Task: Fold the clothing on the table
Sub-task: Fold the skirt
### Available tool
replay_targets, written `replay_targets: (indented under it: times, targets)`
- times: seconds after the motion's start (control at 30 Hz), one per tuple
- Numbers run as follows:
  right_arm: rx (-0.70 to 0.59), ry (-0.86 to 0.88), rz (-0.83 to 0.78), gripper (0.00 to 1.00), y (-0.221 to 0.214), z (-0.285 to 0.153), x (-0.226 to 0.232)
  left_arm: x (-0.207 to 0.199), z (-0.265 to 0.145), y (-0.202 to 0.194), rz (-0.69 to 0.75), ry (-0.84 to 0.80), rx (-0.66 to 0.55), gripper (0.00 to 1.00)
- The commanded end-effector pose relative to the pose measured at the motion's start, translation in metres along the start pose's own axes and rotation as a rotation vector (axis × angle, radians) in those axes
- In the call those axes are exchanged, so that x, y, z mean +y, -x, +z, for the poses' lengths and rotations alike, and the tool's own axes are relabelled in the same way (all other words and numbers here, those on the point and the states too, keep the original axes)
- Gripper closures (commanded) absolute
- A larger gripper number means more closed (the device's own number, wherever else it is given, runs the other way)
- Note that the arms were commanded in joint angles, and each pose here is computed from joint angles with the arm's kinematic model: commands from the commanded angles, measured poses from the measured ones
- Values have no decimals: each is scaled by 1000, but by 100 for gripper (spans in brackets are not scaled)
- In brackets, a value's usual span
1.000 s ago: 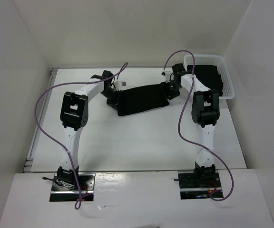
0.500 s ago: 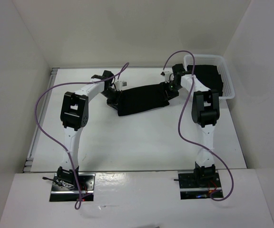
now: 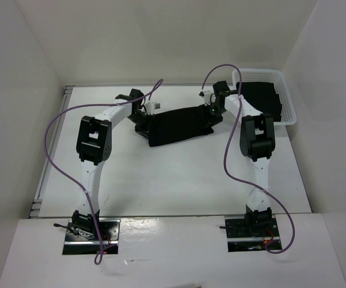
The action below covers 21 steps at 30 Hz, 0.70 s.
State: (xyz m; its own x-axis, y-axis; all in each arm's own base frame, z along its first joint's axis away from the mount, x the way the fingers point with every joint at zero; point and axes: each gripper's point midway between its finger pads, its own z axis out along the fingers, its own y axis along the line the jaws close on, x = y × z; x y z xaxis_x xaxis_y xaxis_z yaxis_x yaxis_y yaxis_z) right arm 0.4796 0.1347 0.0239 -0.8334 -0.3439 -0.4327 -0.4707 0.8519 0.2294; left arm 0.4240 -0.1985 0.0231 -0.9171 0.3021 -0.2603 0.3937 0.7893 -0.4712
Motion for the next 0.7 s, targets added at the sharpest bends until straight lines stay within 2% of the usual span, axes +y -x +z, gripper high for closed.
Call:
replay_targets:
  times: [0.0, 0.17, 0.67]
  targets:
    - [20, -10, -46, 43, 0, 5, 20, -5, -8, -9, 20, 14, 26, 90]
    - [34, -19, -73, 44, 0, 10, 35, -5, -8, -9, 20, 14, 26, 90]
    - [24, -92, -71, 44, 0, 1, 16, -5, -8, -9, 20, 14, 26, 90]
